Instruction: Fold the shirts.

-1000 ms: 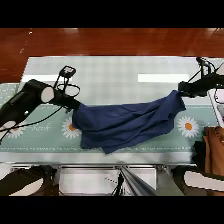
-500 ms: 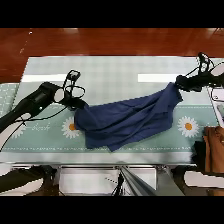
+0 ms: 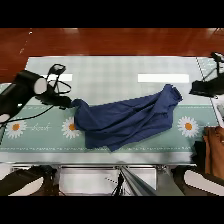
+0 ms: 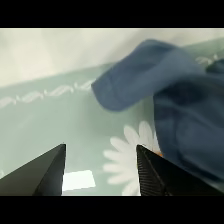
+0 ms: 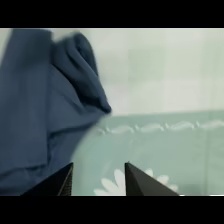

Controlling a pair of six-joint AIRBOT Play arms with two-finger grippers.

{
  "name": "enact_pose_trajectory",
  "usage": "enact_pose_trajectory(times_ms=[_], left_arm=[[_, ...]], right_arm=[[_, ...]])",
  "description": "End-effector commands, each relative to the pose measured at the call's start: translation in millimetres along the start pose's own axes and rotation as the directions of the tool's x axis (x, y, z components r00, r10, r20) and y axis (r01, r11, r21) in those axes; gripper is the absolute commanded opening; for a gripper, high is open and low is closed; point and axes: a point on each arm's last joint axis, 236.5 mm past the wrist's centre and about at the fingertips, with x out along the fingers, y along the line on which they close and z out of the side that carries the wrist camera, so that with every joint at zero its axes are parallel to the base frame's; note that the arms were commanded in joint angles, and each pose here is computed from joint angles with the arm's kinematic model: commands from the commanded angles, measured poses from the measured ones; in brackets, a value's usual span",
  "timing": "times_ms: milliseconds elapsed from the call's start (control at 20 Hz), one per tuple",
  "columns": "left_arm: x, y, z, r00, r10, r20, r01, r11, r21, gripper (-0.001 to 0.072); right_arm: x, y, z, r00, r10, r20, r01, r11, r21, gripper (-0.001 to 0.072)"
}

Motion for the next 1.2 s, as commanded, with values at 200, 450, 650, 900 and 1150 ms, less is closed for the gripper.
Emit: enact_pose_trajectory(times_ms=[200, 450, 650, 900, 1150], left_arm=[[-17, -88, -94, 0.885, -0.454, -0.099, 0.443, 0.889, -0.119, 0.0684], [3, -99, -133, 0.85, -0.488, -0.199, 0.463, 0.872, -0.163, 0.0684], [21, -114, -164, 0.803, -0.54, -0.253, 0.501, 0.841, -0.206, 0.0684], [35, -151, -153, 0.722, -0.677, -0.14, 0.612, 0.72, -0.327, 0.0682], [55, -163, -133, 0.696, -0.713, -0.078, 0.628, 0.658, -0.415, 0.0667]], right_arm=[[24, 41, -64, 0.956, 0.287, -0.065, -0.281, 0.956, 0.088, 0.0424], [26, 56, -57, 0.935, 0.353, -0.017, -0.35, 0.932, 0.089, 0.0424], [28, 51, -48, 0.942, 0.334, 0.018, -0.335, 0.939, 0.081, 0.0424], [28, 50, -45, 0.944, 0.327, 0.031, -0.329, 0.941, 0.081, 0.0424], [28, 50, -45, 0.944, 0.328, 0.031, -0.329, 0.941, 0.081, 0.0424]])
